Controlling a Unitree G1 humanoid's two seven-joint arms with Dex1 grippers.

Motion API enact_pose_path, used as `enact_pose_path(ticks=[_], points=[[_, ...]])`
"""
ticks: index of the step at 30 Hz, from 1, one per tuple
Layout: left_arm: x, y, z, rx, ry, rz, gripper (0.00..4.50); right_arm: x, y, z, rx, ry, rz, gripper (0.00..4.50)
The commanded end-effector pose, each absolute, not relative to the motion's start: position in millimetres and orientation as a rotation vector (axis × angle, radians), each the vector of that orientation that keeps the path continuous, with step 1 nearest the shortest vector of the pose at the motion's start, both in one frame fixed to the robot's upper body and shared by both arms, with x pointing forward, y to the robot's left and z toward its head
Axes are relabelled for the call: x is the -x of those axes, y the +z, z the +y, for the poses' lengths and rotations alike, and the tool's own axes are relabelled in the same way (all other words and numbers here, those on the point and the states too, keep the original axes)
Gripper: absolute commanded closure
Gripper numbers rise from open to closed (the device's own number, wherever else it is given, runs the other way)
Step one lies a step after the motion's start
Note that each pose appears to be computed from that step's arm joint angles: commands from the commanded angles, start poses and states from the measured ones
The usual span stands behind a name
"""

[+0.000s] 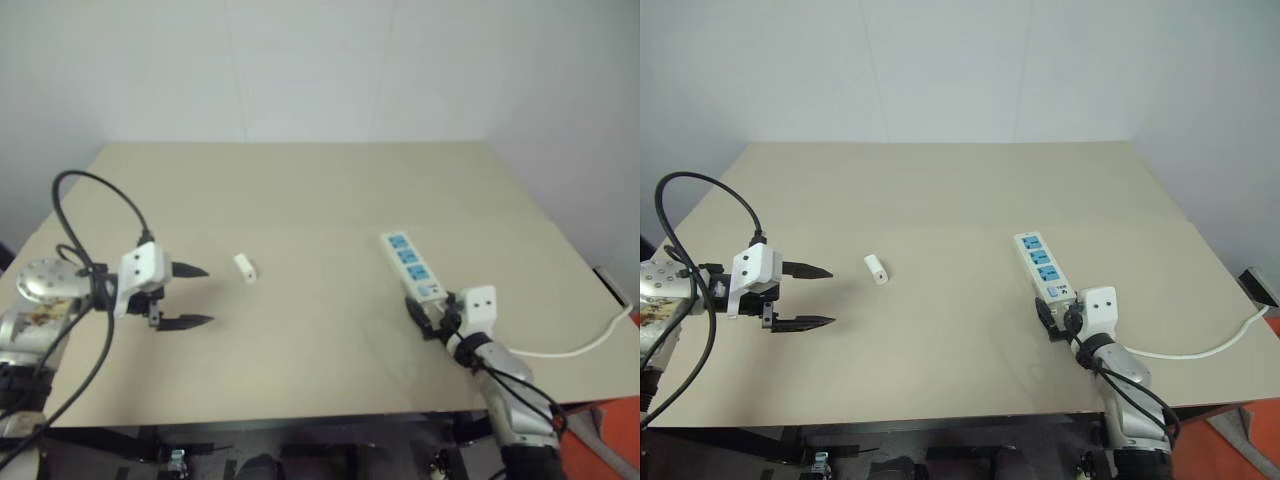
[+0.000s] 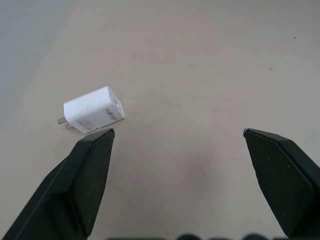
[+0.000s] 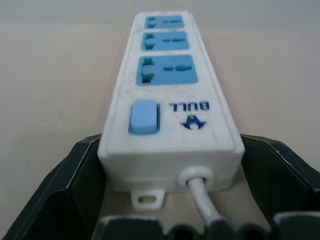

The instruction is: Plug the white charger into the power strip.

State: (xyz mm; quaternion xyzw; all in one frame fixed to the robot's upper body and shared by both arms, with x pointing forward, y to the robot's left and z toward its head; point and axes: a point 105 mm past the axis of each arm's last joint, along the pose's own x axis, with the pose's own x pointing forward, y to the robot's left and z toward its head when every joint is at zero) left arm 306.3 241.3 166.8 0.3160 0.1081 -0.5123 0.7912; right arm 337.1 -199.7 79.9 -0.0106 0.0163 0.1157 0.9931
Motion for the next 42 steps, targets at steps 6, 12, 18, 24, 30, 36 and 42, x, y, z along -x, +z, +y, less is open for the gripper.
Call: enact_pose_path(ticks=[6,12,18,24,30,36,42], points=[[-307.6,170.9,240.9,-0.695,-1.092,0.208,0.0,-345.1,87.1,-197.5,-0.007,0.221,-0.016,0.03],[-309.0,171.0,237.3,-0.685,-1.093,0.197,0.0,-343.5,84.1,-196.2,0.015,0.244,-0.007,1.08],[-318.1,186.5,217.0,-0.791,-1.189,0.167,0.0,-342.1,81.0,-196.2,0.05,0.259,0.006,1.08],[-342.5,203.2,189.9,-1.191,-1.411,0.283,0.0,-346.3,78.6,-195.7,0.053,0.277,0.022,1.08],[-370.0,211.6,156.8,-1.536,-1.549,0.369,0.0,-349.8,74.2,-192.7,0.062,0.31,0.049,1.08],[-378.3,204.2,139.4,-1.807,-1.662,0.498,0.0,-349.4,71.0,-191.7,0.072,0.324,0.073,1.08],[-379.5,189.9,136.7,-1.969,-1.715,0.577,0.0,-344.7,69.7,-190.9,0.07,0.319,0.075,1.08]])
